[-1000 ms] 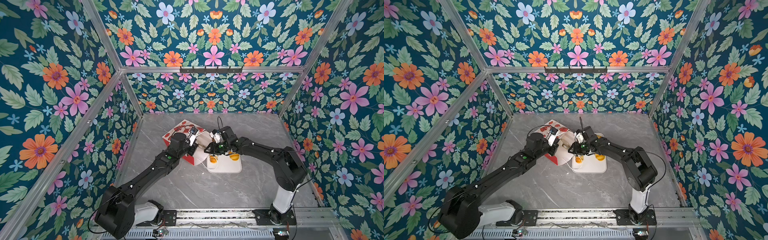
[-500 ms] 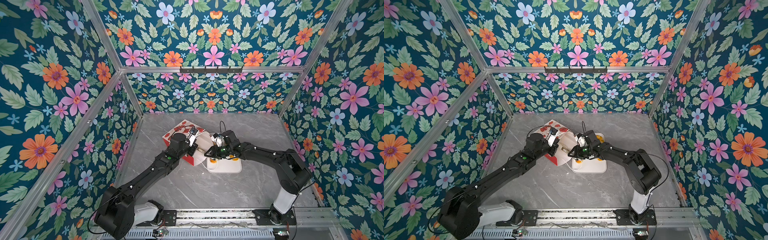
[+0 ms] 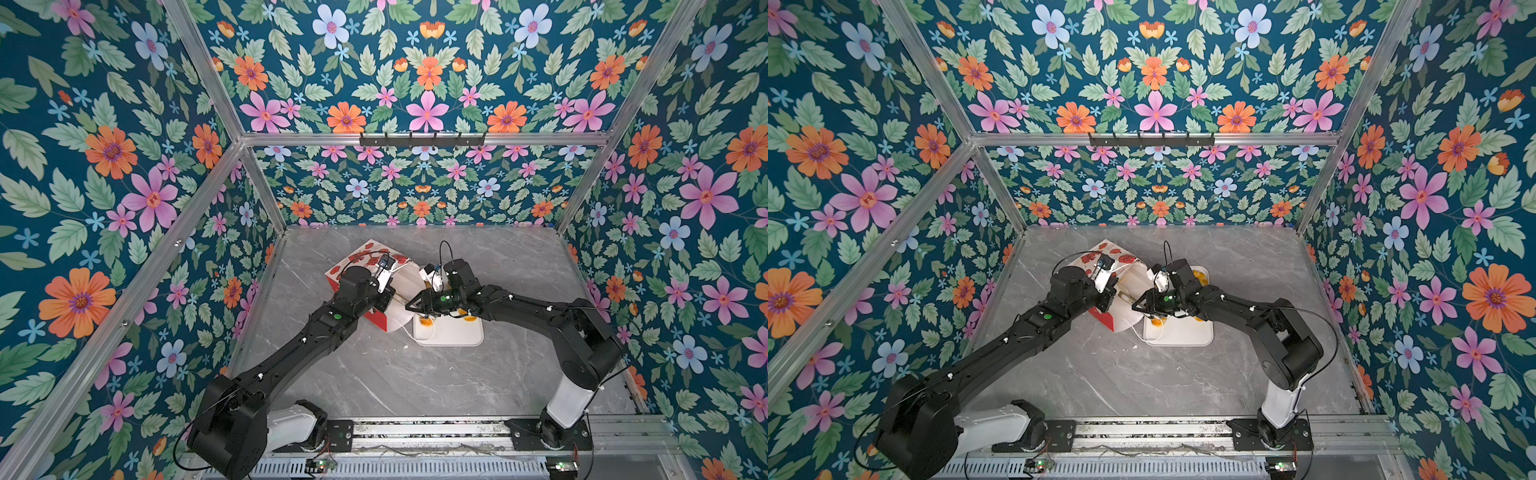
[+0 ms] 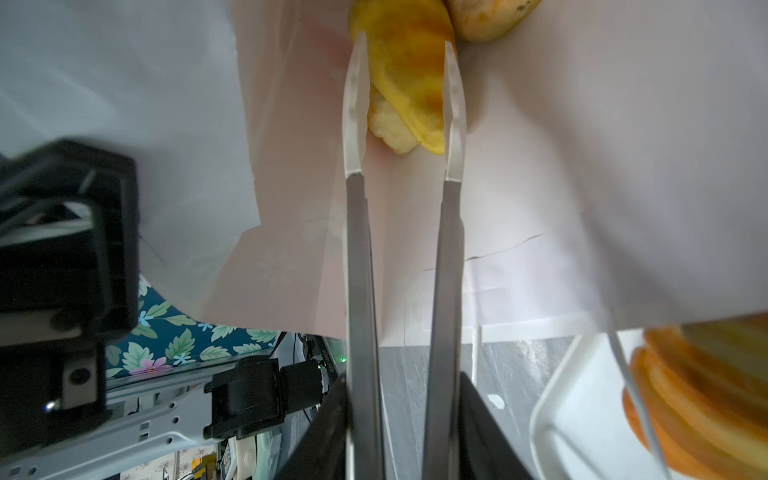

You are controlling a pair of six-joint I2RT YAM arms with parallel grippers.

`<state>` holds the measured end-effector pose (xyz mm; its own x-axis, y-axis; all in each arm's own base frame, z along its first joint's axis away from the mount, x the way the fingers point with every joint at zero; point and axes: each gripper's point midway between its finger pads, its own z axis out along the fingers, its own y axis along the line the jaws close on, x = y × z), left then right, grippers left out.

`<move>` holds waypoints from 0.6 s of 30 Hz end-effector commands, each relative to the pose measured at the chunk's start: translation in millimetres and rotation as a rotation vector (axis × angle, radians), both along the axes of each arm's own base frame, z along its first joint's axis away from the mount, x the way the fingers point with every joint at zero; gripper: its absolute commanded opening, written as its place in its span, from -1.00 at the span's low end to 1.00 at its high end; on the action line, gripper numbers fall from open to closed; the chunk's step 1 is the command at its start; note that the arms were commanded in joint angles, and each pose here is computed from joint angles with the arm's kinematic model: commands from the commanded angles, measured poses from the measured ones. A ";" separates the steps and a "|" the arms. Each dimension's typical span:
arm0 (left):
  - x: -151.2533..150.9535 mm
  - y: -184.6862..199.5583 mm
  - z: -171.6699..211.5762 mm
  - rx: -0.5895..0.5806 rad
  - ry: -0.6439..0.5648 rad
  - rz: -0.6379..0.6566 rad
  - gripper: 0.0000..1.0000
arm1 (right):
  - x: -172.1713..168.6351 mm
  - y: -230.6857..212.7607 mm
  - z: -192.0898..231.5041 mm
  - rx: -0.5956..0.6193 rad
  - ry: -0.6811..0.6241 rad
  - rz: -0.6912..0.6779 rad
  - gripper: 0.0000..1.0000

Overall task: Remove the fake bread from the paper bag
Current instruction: 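Pinch the flat yellow bread inside the bag with the tongs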

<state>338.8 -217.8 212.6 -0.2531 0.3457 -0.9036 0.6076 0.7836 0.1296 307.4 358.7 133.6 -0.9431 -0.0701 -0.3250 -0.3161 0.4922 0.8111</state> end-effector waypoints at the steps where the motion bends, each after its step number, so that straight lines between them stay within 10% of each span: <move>1: 1.7 -3.6 9.4 -0.025 -0.026 -0.011 -1.00 | -5.2 9.0 4.4 0.018 -0.037 0.056 -0.24; 18: 2.3 -6.1 10.8 -0.038 -0.026 -0.018 -1.00 | -20.7 21.6 -17.9 -0.065 -0.021 0.180 -0.22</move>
